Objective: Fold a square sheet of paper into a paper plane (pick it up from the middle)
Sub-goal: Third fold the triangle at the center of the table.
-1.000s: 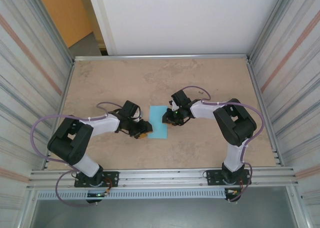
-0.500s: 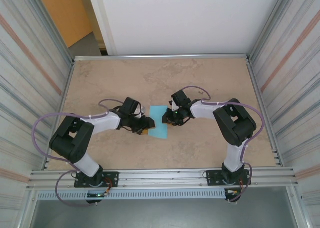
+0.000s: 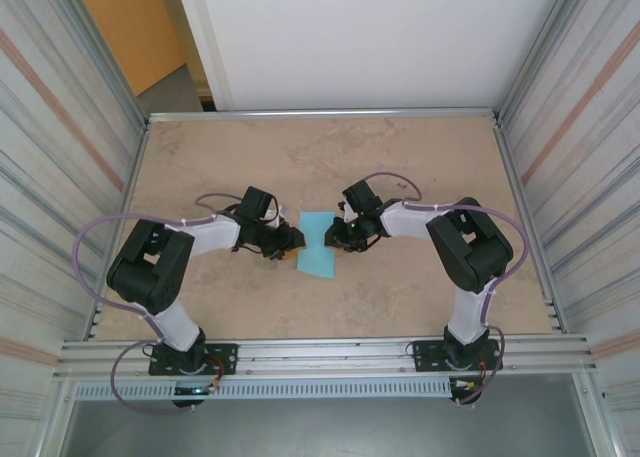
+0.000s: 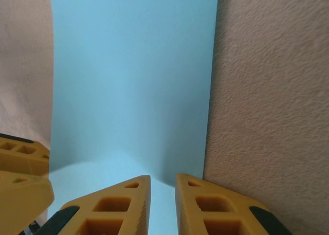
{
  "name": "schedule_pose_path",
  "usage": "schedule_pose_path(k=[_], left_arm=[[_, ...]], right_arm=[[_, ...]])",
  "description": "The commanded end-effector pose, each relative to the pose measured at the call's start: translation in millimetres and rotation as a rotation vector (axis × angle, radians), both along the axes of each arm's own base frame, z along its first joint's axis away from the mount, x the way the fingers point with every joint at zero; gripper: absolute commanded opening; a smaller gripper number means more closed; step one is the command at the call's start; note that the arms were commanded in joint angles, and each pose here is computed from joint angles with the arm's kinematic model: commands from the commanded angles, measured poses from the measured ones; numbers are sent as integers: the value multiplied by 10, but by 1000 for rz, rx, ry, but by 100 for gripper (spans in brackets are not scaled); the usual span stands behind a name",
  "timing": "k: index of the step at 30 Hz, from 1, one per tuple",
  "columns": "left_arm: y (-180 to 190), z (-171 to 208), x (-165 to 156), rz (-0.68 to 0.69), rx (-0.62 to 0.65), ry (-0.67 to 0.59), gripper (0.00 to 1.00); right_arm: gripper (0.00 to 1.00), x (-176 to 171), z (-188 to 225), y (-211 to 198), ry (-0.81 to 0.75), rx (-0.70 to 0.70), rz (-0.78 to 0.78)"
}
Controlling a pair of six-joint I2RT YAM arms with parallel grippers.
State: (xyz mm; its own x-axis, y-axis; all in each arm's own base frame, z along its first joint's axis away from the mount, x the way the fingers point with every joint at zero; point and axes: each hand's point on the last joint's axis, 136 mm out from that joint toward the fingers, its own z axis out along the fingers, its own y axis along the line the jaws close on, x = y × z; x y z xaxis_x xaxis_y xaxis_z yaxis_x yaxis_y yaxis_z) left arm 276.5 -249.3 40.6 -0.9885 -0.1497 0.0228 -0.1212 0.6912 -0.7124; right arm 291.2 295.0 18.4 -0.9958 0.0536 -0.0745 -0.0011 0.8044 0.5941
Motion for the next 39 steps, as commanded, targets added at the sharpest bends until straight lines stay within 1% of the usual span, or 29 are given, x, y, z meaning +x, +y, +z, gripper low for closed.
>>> schedule_pose_path(k=[1, 10, 14, 17, 20, 24, 26, 29, 34, 39], left_arm=[[-23, 30, 57, -25, -23, -10, 23], [-32, 26, 66, -29, -28, 0, 18], [-33, 22, 64, -30, -29, 2, 13], [-32, 35, 70, -28, -30, 0, 9], [-39, 57, 73, -25, -34, -1, 1], [-49, 132, 85, -11, -50, -1, 0], [-56, 174, 82, 1, -58, 6, 0], [-65, 238, 85, 20, -72, 17, 0], [-73, 266, 76, 44, -82, 53, 0], [-94, 266, 97, 52, -94, 60, 0]], right_arm=[[21, -65, -187, -148, 32, -65, -13], [23, -24, -112, -119, 8, -47, -11], [24, -3, -66, -100, -8, -37, -6], [27, 26, 22, -85, -44, -29, 6], [34, 88, 191, -76, -119, -20, 36], [44, 130, 488, -38, -251, -1, 104], [49, 111, 593, -30, -319, -15, 146], [54, 13, 704, 0, -434, -63, 230], [56, -236, 769, 98, -627, -191, 375], [57, -513, 764, 252, -760, -206, 487]])
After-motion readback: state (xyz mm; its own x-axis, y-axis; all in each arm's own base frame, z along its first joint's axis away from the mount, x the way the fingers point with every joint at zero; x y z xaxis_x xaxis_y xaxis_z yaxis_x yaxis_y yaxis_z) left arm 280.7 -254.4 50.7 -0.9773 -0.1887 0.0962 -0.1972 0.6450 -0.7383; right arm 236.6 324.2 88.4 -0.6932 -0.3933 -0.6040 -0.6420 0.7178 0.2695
